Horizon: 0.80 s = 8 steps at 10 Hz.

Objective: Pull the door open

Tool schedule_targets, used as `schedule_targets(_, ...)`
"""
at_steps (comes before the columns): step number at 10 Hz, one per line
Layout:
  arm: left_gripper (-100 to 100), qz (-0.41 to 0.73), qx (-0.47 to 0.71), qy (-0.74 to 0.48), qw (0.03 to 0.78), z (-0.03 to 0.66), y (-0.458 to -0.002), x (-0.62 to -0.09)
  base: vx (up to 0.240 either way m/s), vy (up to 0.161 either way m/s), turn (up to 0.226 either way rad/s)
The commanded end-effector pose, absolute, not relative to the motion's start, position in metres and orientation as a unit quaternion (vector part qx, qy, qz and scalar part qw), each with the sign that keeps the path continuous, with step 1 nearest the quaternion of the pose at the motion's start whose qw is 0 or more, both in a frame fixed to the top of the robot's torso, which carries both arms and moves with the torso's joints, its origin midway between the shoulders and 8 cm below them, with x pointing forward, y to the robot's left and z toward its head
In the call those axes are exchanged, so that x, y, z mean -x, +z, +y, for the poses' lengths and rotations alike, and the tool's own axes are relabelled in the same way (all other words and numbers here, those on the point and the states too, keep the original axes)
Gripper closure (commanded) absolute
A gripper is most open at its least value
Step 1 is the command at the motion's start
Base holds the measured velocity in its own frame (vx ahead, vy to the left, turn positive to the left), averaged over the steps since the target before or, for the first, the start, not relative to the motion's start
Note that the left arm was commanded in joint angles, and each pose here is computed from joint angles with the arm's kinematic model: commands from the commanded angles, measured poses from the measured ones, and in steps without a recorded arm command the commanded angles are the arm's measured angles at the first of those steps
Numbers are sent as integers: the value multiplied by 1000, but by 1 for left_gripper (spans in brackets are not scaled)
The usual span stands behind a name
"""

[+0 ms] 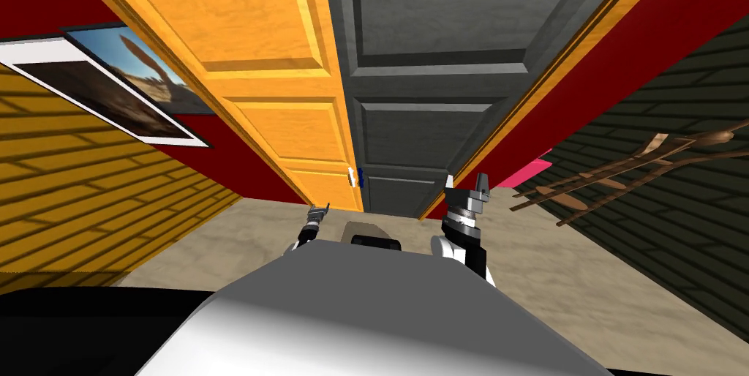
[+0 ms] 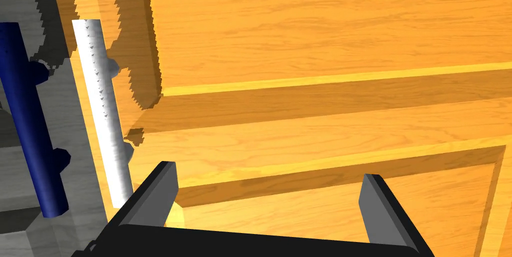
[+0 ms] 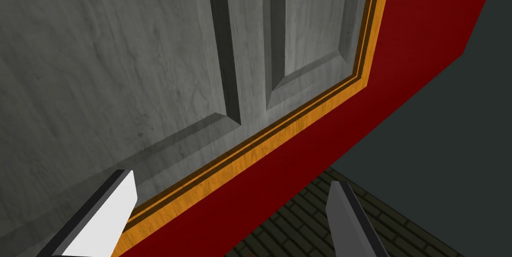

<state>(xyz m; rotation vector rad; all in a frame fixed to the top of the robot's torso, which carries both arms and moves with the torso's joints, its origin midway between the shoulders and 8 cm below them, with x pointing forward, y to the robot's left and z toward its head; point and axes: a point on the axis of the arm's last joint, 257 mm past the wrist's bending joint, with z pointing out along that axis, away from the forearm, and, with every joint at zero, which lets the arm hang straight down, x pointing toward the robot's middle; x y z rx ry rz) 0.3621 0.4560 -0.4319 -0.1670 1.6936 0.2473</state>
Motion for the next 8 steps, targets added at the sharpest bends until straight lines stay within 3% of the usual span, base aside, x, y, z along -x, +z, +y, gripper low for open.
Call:
schedule_targets(1,-100,740,69,96,662,440,-426,-376,187,2,-123)
schedule_targets(4,-100,731,62,78,675,417,-417,-397,182,4,-88)
schedule_targets(8,-100,717,51,50,694,381,-403,-426,110,-17,-81)
